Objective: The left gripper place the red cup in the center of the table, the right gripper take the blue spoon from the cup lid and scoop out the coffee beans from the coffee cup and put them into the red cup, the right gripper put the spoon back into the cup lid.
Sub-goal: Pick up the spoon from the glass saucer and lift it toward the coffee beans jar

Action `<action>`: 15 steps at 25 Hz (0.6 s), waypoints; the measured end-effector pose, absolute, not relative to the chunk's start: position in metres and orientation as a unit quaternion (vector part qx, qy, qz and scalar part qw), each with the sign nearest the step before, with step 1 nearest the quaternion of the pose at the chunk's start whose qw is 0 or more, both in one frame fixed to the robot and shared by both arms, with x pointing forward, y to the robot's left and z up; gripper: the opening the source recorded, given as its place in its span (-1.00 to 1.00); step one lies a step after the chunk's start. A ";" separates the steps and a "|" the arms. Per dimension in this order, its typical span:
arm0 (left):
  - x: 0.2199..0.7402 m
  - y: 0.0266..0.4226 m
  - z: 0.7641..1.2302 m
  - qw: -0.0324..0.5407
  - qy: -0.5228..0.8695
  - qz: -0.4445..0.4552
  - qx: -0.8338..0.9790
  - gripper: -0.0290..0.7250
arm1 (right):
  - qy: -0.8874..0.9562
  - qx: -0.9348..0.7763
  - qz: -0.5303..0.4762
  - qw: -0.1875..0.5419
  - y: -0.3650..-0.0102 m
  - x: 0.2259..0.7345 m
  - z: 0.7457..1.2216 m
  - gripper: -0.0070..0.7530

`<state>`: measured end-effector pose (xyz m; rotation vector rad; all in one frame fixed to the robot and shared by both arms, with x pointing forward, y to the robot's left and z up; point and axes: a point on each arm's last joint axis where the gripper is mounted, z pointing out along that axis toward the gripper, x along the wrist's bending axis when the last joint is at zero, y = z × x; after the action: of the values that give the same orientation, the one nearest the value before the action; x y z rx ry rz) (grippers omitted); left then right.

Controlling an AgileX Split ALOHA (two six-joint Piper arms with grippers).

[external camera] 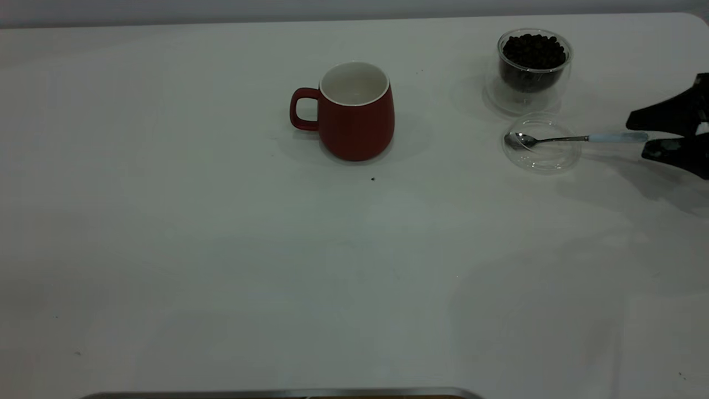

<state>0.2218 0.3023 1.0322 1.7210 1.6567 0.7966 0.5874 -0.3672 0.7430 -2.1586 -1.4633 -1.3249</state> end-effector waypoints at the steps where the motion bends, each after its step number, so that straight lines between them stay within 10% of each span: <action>1: 0.222 0.302 1.032 0.307 0.626 0.301 0.651 0.63 | -0.502 -0.730 -0.452 0.107 -0.365 0.590 0.744 0.46; 15: 0.222 0.302 1.032 0.307 0.626 0.301 0.651 0.63 | -0.513 -0.722 -0.450 0.117 -0.352 0.598 0.740 0.21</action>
<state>0.2218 0.3023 1.0322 1.7219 1.6561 0.7970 0.5975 -0.3522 0.7400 -2.1141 -1.5005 -1.3161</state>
